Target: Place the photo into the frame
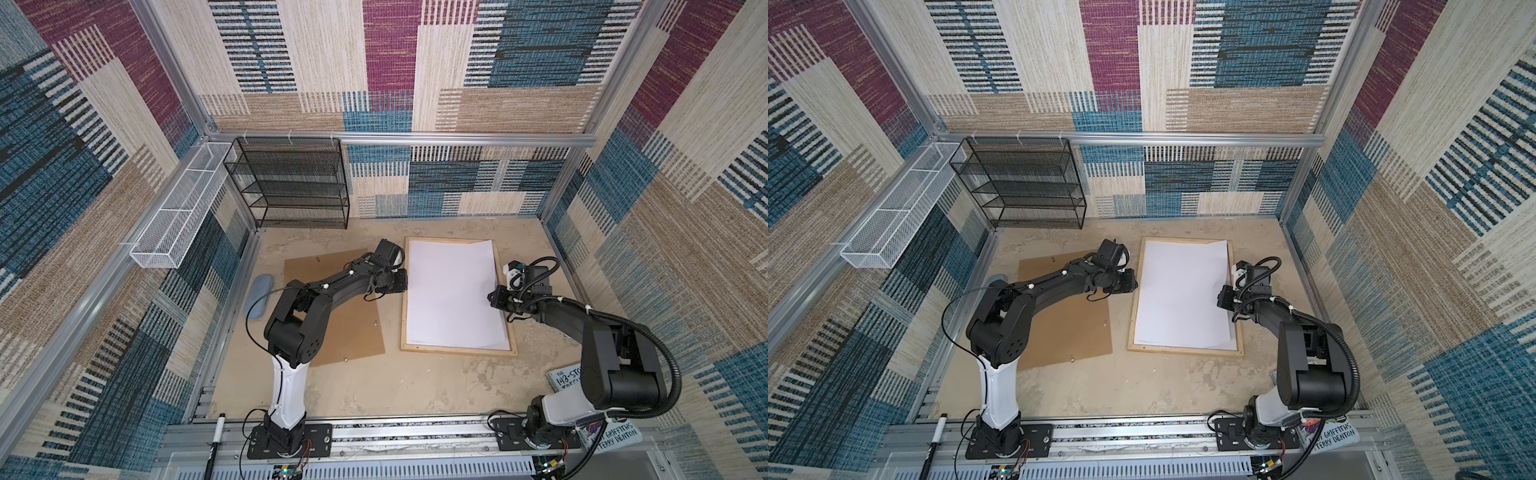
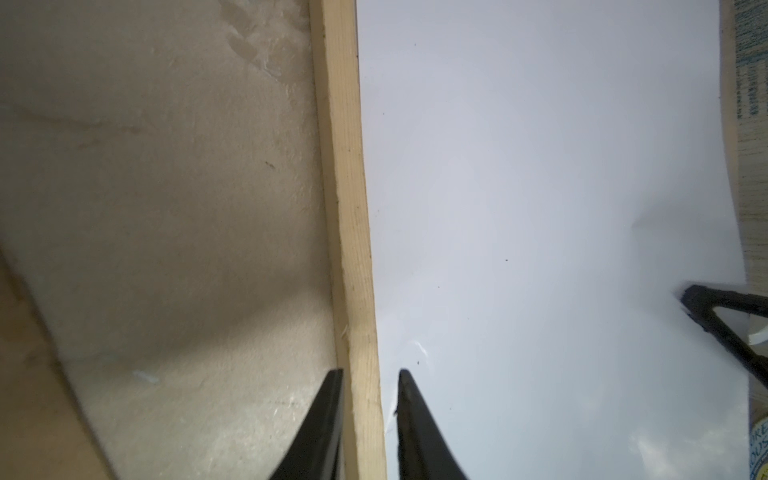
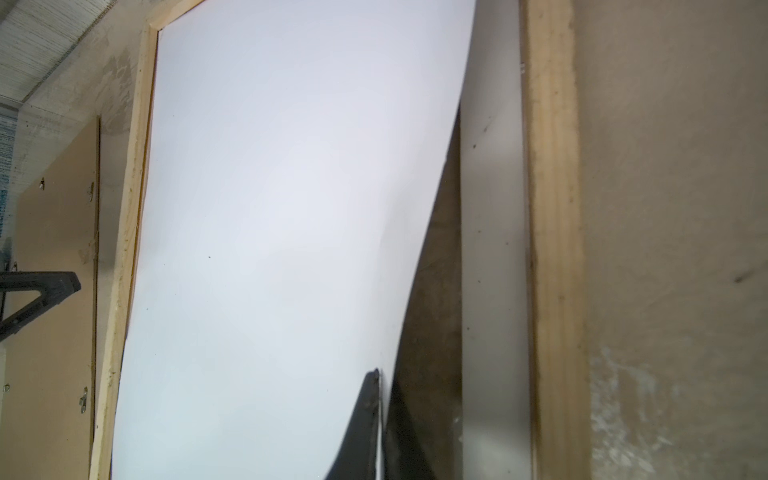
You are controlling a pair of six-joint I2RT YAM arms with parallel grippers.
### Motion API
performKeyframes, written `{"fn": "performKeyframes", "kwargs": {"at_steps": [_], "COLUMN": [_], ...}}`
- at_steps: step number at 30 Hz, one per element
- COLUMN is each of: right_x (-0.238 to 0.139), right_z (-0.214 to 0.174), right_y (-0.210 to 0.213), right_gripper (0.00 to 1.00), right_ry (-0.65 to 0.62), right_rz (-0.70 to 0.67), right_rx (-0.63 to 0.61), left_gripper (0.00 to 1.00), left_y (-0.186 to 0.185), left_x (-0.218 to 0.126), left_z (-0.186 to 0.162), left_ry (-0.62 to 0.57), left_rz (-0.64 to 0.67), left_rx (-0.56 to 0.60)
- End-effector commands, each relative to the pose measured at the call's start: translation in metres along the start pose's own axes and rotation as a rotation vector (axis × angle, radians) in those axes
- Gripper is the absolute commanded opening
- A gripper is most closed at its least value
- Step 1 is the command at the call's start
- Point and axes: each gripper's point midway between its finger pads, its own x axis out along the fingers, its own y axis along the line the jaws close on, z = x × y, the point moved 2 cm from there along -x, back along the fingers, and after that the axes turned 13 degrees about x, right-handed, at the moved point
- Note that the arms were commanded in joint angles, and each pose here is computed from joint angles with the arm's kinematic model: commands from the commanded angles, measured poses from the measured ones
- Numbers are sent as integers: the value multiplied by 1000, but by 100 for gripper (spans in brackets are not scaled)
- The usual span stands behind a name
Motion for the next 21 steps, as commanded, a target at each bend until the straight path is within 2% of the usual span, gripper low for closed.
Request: {"fn": "performKeyframes", "kwargs": {"at_steps": [1, 7, 11, 14, 21], "right_x": [2, -4, -12, -17, -19], "right_z": [6, 14, 21, 27, 32], "right_y": [3, -12, -16, -17, -13], "right_gripper": [20, 55, 73, 79, 80], "right_ry": [-13, -67, -111, -136, -144], "right_rz": [9, -103, -150, -180, -169], "right_rx": [-16, 18, 28, 27, 23], "left_gripper": [27, 27, 27, 27, 27], "left_y": [1, 1, 0, 0, 3], "left_x": [-3, -4, -5, -6, -12], "left_z": [3, 2, 3, 3, 2], "left_ry": [-10, -9, -10, -13, -15], "left_rz": [10, 16, 10, 11, 33], "left_rx": [-1, 1, 0, 0, 2]}}
